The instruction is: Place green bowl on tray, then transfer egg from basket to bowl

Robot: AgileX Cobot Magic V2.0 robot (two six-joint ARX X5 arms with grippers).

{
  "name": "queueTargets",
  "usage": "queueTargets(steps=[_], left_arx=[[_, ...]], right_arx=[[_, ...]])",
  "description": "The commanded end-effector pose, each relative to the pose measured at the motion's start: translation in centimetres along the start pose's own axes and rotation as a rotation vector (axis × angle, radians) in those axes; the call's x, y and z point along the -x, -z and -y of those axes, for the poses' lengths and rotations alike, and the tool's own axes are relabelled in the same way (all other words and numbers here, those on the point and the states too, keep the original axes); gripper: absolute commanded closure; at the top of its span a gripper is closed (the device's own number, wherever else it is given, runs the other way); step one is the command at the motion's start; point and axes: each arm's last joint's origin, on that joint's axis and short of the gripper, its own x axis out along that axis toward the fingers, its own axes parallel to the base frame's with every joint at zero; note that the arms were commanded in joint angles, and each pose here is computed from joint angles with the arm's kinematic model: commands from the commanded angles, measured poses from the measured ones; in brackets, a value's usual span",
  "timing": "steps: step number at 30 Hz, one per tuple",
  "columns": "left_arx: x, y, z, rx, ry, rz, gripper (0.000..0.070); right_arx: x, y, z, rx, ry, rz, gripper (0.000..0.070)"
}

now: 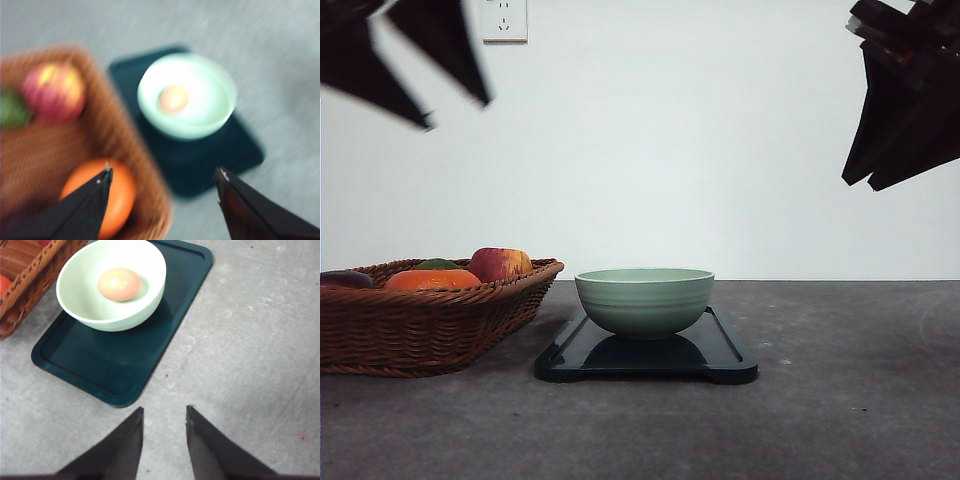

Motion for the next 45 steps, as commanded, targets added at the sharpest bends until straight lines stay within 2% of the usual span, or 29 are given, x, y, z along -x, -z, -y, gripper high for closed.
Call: queueTargets(steps=[1,10,19,20,21,22,27,40,42,45], left_arx=[[0.4,0.7,-0.4,0.031,-0.024,0.016,0.0279],[2.7,4.2,-2.7,0.117,-0.133,0.076,0.0279],[3.2,5.0,-3.3,0.145,-0.175,0.012,0.028],[3.2,5.0,-3.3,0.146,-0.175,0.007,0.0342],[3.2,5.1,-3.3,0.146,-0.175,0.002,0.0483],[3.2,5.1,-3.3,0.147,-0.173,-0.001,0.0699],[3.2,5.1,-3.3,0.145,-0.173,-0.003,0.07],[3.3,5.1,-3.3,0.143,-0.172,0.002,0.07],[3.5,5.1,-3.5,0.085,-0.188,0.033,0.07],[3.8,5.9,-4.2,0.071,-0.221,0.149,0.07]], right_arx=[[-0.1,-0.1,-0.1,0.017,-0.003,0.001,0.0536],[-0.1,-0.1,-0.1,0.017,-0.003,0.003,0.0536],[-0.1,0.2,-0.1,0.009,-0.009,-0.031,0.0536],[-0.1,0.2,-0.1,0.009,-0.009,-0.031,0.0548],[-0.1,0.2,-0.1,0.009,-0.009,-0.031,0.0603],[-0.1,0.2,-0.1,0.009,-0.01,-0.031,0.07],[0.0,0.2,-0.3,0.005,-0.057,-0.035,0.0684],[0.0,-0.2,-0.3,0.01,-0.055,0.0,0.0684],[0.0,-0.2,-0.3,0.01,-0.055,0.001,0.0684],[0.0,-0.2,-0.3,0.01,-0.055,0.001,0.0684]])
